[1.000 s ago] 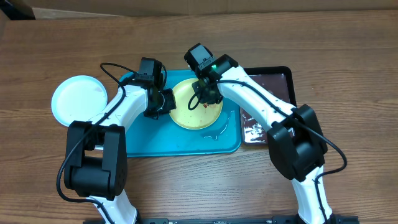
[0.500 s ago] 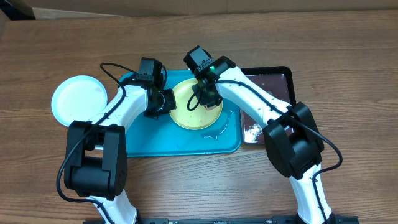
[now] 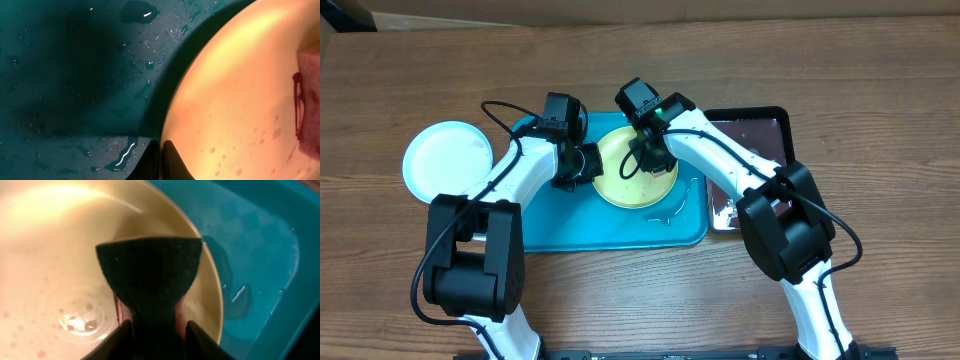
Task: Clean dirty plates on tray and stack at the side
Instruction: 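Scrub the yellow plate with the sponge while the left gripper holds it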
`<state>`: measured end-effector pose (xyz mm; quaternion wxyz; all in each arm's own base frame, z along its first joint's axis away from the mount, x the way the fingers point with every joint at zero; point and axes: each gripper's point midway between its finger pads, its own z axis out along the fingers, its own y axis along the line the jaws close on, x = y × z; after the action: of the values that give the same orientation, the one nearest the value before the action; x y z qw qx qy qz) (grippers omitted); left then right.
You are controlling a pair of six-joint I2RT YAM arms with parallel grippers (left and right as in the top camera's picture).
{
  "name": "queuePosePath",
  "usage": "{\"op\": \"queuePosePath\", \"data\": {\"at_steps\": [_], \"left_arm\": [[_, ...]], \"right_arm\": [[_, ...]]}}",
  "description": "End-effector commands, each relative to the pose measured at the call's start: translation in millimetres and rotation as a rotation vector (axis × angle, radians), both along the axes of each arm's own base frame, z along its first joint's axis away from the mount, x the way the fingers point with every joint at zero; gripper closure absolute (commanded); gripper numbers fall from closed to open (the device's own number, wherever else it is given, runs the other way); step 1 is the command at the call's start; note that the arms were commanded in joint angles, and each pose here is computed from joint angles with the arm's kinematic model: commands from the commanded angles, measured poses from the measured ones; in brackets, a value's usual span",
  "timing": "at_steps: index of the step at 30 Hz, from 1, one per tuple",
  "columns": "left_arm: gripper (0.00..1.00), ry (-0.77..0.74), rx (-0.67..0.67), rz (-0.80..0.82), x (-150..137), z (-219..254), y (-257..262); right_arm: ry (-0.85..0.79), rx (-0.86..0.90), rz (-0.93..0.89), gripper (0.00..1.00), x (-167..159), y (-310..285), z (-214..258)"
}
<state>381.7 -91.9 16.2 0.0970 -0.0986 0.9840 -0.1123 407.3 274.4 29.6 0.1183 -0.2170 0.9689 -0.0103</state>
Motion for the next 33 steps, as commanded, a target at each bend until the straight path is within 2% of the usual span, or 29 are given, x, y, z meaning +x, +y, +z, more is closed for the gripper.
{"op": "queuePosePath", "data": {"at_steps": [1,2,12,21,33], "left_arm": [[0.96,0.010,-0.004,-0.034,-4,-4,-4],[0.96,0.009,-0.004,-0.035,-4,-4,-4],[0.96,0.007,-0.004,-0.034,-3,-4,-4],[0.96,0.008,-0.004,-0.034,-3,-4,-4],[0.96,0.007,-0.004,-0.035,-3,-4,-4]], "right_arm": [[0.013,-0.012,0.001,0.91,1,-3,-10],[0.010,-0.010,0.001,0.96,1,-2,-9],[0.012,-0.007,0.001,0.96,1,-1,-12],[-0.002,0.019,-0.054,0.96,0,-3,-38],[0.159,0.163,-0.011,0.96,-33,20,-48]]}}
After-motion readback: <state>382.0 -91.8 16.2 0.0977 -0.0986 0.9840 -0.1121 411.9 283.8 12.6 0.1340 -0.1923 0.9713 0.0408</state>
